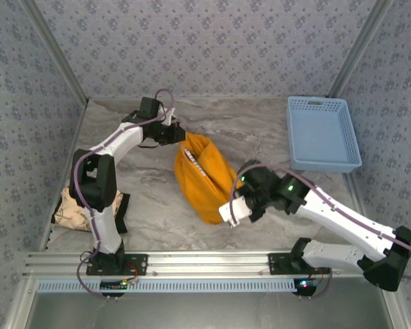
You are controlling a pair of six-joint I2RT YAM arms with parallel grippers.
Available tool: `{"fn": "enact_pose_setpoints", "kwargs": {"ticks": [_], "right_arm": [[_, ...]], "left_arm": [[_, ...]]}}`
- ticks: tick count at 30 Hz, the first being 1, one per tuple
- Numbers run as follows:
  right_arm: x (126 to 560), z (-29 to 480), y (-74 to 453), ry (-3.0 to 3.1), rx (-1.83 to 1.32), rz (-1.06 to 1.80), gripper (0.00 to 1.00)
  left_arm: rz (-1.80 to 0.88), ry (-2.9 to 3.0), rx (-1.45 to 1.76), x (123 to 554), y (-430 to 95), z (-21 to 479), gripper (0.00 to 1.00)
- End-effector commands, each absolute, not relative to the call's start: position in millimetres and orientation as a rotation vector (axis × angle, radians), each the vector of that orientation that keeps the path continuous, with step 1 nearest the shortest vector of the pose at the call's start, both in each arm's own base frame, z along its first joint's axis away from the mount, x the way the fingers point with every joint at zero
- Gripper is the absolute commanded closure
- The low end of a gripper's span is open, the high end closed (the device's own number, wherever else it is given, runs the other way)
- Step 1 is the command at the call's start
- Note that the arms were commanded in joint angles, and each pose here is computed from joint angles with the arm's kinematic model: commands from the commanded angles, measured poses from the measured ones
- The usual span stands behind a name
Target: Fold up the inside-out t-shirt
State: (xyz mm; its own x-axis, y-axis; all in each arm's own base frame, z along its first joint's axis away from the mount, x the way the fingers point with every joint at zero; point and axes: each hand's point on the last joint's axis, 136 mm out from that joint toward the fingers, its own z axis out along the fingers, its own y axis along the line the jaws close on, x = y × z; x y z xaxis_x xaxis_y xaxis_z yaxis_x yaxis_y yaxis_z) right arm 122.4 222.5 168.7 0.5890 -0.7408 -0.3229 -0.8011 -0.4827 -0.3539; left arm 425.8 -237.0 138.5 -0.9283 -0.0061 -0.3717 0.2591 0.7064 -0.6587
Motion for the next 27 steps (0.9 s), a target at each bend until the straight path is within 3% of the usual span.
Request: {"fn": "enact_pose_setpoints", "kwargs": {"ticks": [1,2,3,5,7,13,19,22,27], "right_arm": [[83.0,124.1,195.1,1.478,-2.467,0.317,1.00],[83.2,118.3,195.7,1.514,-2.472,0.320,0.85],[86.3,117.5,198.4,1.533,-2.466,0.313,0.78],[91.5,127.9,211.1,1.513,-2.426,0.345,0.74],[109.0,151.7,231.0,1.474,-2.299,0.371,0.63],[191.9,211.2,253.2,1.434,-1.940,0.320,0.54],[239.9,154.2,242.6,1.539,-2.036,0.263,0.48],[240.6,140.8,253.0,1.537,-2.042,0.382,0.44],[252.6,98.2,258.0,1.633,-2.041,0.374,0.46]], "left_arm": [[-1.069,2.701,0.136,412.9,-234.1,92.6,0.84],[-1.074,2.704,0.153,410.5,-234.5,88.7,0.75],[-1.090,2.697,0.181,406.3,-237.1,89.9,0.72],[-1.089,2.673,0.223,398.1,-237.5,99.8,0.68],[-1.054,2.639,0.262,389.2,-232.5,118.9,0.65],[-0.946,2.670,0.325,330.7,-226.3,153.5,0.59],[-1.121,2.659,0.271,290.1,-286.9,139.3,0.54],[-1.037,2.710,0.221,294.2,-304.6,119.0,0.52],[-0.841,2.802,0.181,301.4,-302.9,72.7,0.53]]}}
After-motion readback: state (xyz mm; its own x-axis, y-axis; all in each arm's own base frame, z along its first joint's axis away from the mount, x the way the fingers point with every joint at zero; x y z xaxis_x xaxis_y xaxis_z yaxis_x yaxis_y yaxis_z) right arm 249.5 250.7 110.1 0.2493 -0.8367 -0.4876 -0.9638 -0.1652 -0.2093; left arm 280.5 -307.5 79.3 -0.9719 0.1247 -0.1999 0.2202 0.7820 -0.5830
